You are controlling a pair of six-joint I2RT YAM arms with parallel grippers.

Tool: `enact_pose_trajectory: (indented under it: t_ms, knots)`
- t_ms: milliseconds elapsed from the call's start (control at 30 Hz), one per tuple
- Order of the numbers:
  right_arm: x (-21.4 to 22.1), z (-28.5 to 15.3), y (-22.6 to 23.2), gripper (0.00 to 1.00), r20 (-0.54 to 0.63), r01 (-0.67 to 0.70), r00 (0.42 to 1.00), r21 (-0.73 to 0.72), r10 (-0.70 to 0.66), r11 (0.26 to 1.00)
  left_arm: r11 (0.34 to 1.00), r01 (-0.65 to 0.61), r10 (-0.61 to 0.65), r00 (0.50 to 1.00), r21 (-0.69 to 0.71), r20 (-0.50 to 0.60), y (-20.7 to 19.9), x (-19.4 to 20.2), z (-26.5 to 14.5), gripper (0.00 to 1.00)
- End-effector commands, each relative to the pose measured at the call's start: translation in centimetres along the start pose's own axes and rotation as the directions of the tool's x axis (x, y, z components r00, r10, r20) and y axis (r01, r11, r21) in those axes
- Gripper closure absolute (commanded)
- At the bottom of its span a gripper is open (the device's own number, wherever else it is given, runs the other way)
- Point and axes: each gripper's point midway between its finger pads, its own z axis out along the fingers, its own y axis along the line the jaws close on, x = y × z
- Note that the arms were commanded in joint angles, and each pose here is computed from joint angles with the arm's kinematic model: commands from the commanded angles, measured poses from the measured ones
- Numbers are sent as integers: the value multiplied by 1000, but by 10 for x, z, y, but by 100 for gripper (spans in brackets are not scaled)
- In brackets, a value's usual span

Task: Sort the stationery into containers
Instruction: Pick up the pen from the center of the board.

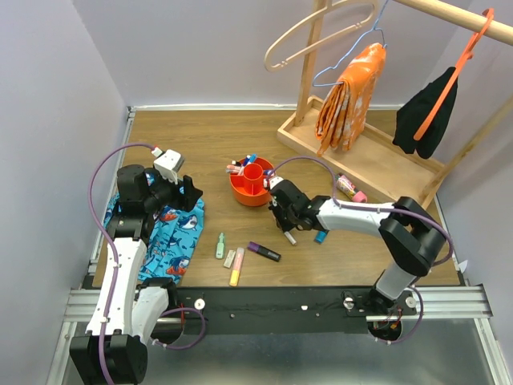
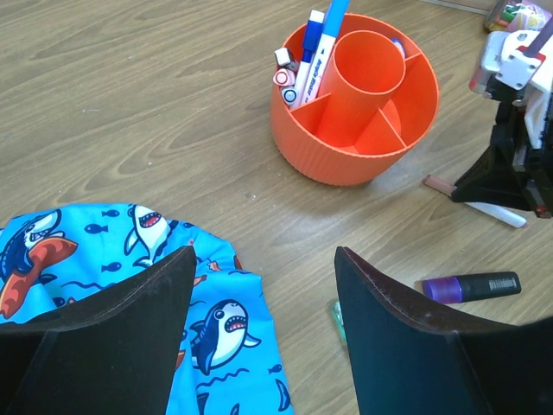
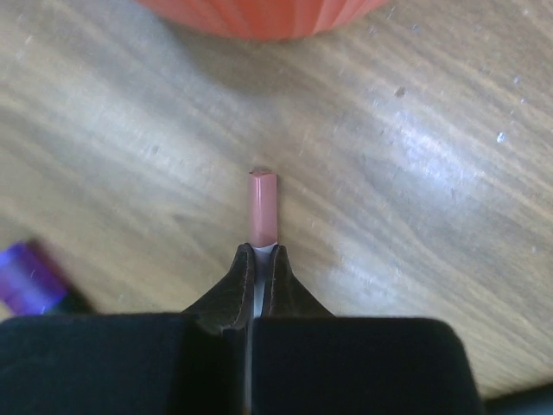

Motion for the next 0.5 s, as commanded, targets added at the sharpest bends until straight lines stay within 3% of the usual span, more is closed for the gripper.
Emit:
enact_pose_trajectory:
  t_ms: [0,67,167,267,300,367,400,467]
  knots:
    - [-27,-46,15,99,70,53,997,-111,-46,992,1000,-13,12,1000,25,12,-4,-3,-1,26]
    - [-65,-79,34,99,194,125,977,-211,-83,969,999,-10,10,1000,36,10,-6,-1,-1,26]
    - [-130,-126,56,99,419,232,903,-286,-96,930,998,13,-14,1000,55,14,-9,0,1,26]
    - [-185,-171,70,99,632,320,772,-296,-67,900,995,29,-30,999,93,11,-13,1,6,26]
    - [-211,-188,72,99,723,341,690,-271,-44,900,994,37,-38,999,102,8,-13,2,9,26]
    - [-232,-195,70,99,784,332,621,-238,-21,913,991,32,-34,999,129,11,-15,1,11,26]
    - [-252,-209,69,99,850,353,527,-188,-28,917,989,29,-32,999,147,17,-16,0,13,26]
    - [-265,-200,67,99,879,343,476,-148,-36,928,986,34,-38,999,162,22,-18,-1,15,26]
